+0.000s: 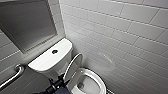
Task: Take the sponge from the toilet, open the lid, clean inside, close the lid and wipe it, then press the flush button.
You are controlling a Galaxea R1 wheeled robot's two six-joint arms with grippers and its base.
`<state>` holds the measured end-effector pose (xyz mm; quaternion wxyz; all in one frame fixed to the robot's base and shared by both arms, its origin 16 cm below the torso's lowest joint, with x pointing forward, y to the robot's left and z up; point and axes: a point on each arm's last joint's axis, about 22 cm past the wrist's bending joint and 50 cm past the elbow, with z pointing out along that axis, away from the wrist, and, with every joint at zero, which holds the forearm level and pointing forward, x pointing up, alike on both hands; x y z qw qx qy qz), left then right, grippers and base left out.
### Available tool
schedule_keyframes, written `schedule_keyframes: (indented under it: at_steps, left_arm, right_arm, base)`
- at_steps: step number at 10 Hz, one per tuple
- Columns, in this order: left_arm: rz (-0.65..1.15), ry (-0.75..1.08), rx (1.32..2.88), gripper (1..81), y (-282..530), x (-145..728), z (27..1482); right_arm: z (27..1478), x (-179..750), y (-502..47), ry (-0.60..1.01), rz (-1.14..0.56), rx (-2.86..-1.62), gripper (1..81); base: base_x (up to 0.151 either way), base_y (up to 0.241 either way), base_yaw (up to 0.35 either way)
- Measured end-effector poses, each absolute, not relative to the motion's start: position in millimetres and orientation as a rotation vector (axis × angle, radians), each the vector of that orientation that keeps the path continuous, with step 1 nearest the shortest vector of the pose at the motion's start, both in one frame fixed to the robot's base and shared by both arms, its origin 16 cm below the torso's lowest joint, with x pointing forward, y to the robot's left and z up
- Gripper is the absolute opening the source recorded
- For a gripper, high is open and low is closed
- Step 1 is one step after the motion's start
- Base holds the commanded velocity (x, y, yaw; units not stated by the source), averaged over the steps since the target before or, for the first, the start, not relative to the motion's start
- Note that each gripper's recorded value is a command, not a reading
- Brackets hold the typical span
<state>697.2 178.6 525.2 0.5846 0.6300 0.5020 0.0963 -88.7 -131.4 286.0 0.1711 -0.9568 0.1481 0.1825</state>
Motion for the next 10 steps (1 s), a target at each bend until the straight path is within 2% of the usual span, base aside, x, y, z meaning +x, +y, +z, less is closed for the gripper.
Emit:
schedule_keyframes:
  at_steps: [4,6,10]
  left_arm:
    - [0.310,1.311,1.373,81.1,234.9,702.8,531.0]
    - [0.319,1.454,1.348,81.1,273.3,682.8,510.8]
    - [0.322,1.527,1.308,81.1,283.9,657.8,495.3]
  right_arm:
    - [286.4,-88.5,-129.3,0.423,0.518,-2.715,1.0]
    - [286.0,-89.3,-131.8,0.423,0.520,-2.720,1.0]
    - [284.8,-89.7,-138.5,0.427,0.518,-2.731,1.0]
  base:
    - [0.000,0.000,0.000]
    - [0.000,0.000,0.000]
    - [0.000,0.000,0.000]
